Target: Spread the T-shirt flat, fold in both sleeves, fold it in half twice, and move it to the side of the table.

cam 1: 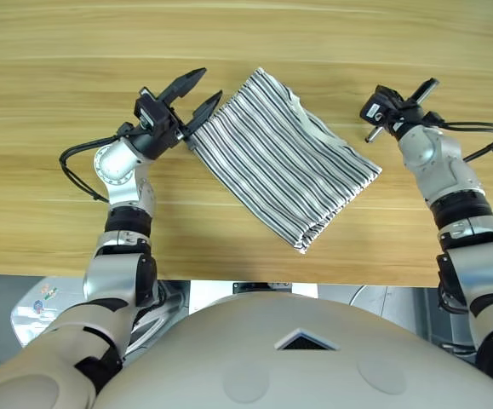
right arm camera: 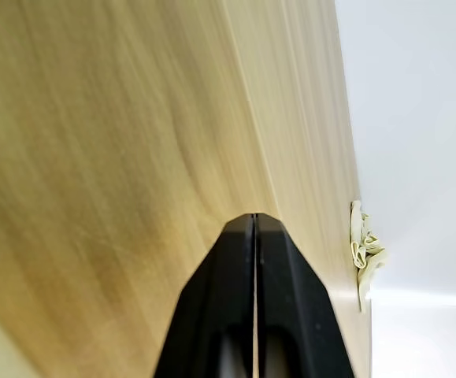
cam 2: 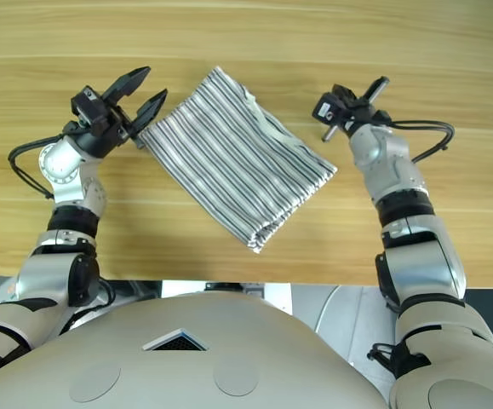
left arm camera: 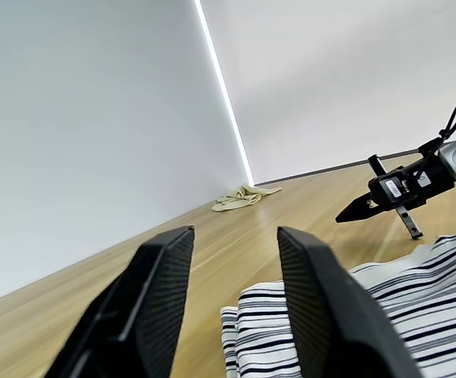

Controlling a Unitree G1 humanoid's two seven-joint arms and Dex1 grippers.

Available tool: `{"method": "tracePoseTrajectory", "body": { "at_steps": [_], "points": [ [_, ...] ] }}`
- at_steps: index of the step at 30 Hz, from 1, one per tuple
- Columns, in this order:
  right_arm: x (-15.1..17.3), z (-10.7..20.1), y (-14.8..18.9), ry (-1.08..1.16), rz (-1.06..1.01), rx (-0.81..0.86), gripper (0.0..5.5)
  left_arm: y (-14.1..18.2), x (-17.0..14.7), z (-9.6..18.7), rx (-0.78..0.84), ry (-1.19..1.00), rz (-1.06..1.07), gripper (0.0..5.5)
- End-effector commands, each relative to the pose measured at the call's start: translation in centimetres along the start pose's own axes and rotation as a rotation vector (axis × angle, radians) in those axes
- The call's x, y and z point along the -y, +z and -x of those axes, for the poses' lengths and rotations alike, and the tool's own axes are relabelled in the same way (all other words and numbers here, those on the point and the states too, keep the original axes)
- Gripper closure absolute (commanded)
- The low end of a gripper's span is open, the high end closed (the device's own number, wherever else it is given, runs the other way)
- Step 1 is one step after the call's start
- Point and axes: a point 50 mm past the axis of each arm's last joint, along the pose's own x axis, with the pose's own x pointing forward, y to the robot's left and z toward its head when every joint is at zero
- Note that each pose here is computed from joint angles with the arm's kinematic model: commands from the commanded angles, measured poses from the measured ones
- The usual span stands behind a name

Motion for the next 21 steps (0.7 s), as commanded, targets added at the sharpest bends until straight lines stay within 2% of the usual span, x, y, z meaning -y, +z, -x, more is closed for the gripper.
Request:
{"method": "tracePoseTrajectory", "body": {
  "at_steps": [1,4,6,9,12,16,21],
  "points": [
    [-3.8,1.0,-1.3,0.127,0.017,-0.053,5.48,0.1,0.1,0.3,-0.010,-0.017,-0.004,3.51],
    [-4.7,1.8,-0.4,0.191,0.015,0.030,5.48,0.2,0.1,0.4,-0.015,-0.019,-0.004,3.51],
    [-4.6,3.1,1.4,0.244,0.003,0.178,5.48,0.2,0.0,0.4,-0.018,-0.019,-0.007,3.51],
    [-3.5,6.8,5.0,0.325,-0.032,0.465,5.48,0.2,-0.2,0.4,-0.020,-0.014,-0.006,3.51],
    [-2.2,9.9,6.8,0.376,-0.028,0.620,5.48,0.2,-0.4,0.4,-0.021,-0.006,-0.004,3.51],
    [-2.1,11.7,7.9,0.434,-0.024,0.696,5.48,0.1,-0.5,0.4,-0.022,0.004,-0.003,3.51],
    [-2.2,11.4,7.6,0.432,-0.038,0.667,5.48,0.1,-0.7,0.6,-0.034,0.008,-0.010,3.51]
  ]
}}
